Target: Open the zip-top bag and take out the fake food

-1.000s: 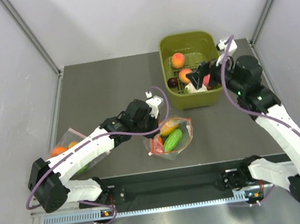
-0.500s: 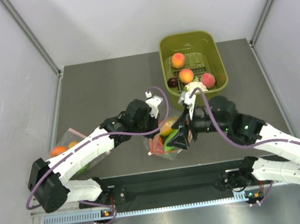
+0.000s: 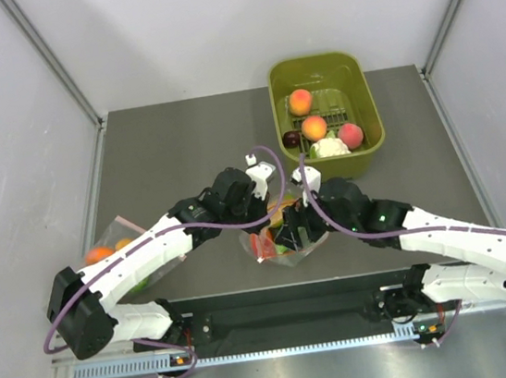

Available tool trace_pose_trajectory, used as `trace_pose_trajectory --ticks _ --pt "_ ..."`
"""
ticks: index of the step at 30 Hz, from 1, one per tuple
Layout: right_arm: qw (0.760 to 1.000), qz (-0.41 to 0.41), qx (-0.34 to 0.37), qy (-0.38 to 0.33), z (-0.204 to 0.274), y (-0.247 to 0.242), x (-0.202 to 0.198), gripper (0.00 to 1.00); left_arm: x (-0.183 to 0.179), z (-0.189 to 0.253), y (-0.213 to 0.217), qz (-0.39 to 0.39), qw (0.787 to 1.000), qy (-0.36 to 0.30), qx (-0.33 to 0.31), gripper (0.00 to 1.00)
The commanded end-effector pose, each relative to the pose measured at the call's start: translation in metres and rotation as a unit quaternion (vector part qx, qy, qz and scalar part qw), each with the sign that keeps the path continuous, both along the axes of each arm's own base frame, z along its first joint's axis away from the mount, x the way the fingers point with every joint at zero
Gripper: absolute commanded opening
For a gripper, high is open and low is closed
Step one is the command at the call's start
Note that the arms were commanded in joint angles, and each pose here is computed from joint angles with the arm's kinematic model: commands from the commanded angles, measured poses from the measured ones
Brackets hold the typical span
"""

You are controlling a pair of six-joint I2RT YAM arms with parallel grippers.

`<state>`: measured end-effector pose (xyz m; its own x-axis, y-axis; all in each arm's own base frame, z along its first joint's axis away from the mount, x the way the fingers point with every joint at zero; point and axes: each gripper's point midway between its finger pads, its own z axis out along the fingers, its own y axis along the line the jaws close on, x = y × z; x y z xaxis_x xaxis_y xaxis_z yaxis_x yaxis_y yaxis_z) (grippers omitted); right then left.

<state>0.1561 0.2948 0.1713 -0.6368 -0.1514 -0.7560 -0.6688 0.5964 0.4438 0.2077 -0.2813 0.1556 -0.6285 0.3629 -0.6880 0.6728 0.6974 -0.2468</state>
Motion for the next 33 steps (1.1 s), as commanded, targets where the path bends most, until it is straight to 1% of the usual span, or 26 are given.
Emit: trace_pose_trajectory --ticks 1,6,12,13,19,24,29,30,33 --pt "0.993 -0.11 -0.025 -0.019 0.001 -0.007 0.035 0.84 0.004 0.016 -0.01 -0.012 0.999 -0.019 -0.028 0.0" --pt "0.982 -0.177 -0.069 -0.005 -0.038 -0.02 0.048 0.83 0.001 0.016 -0.013 -0.022 0.999 -0.014 -0.034 0.0" --pt "0.972 -0.215 -0.097 -0.005 -0.057 -0.015 0.055 0.84 -0.004 0.016 -0.017 -0.034 0.998 -0.006 -0.043 0.0" --pt "0.969 -0.218 -0.112 -0.001 -0.068 -0.014 0.056 0.84 -0.005 0.018 -0.018 -0.035 0.998 -0.007 -0.046 0.0" --pt "0.961 -0.247 -0.122 0.007 -0.093 -0.004 0.058 0.84 -0.007 0.01 -0.02 -0.03 0.999 0.006 -0.045 0.0" --pt "0.957 -0.275 -0.093 0.015 -0.1 0.005 0.062 0.85 -0.014 0.007 -0.027 -0.043 0.997 0.024 -0.053 0.0" --pt "0.95 -0.282 -0.136 0.018 -0.124 0.006 0.063 0.85 -0.018 0.011 -0.028 -0.05 0.997 0.019 -0.056 0.0" --pt "0.95 -0.28 -0.14 0.021 -0.128 0.007 0.062 0.84 -0.018 0.013 -0.028 -0.051 0.997 0.017 -0.058 0.0" --pt "0.946 -0.279 -0.16 0.027 -0.143 0.005 0.06 0.77 -0.018 0.016 -0.027 -0.052 0.997 0.011 -0.059 0.0"
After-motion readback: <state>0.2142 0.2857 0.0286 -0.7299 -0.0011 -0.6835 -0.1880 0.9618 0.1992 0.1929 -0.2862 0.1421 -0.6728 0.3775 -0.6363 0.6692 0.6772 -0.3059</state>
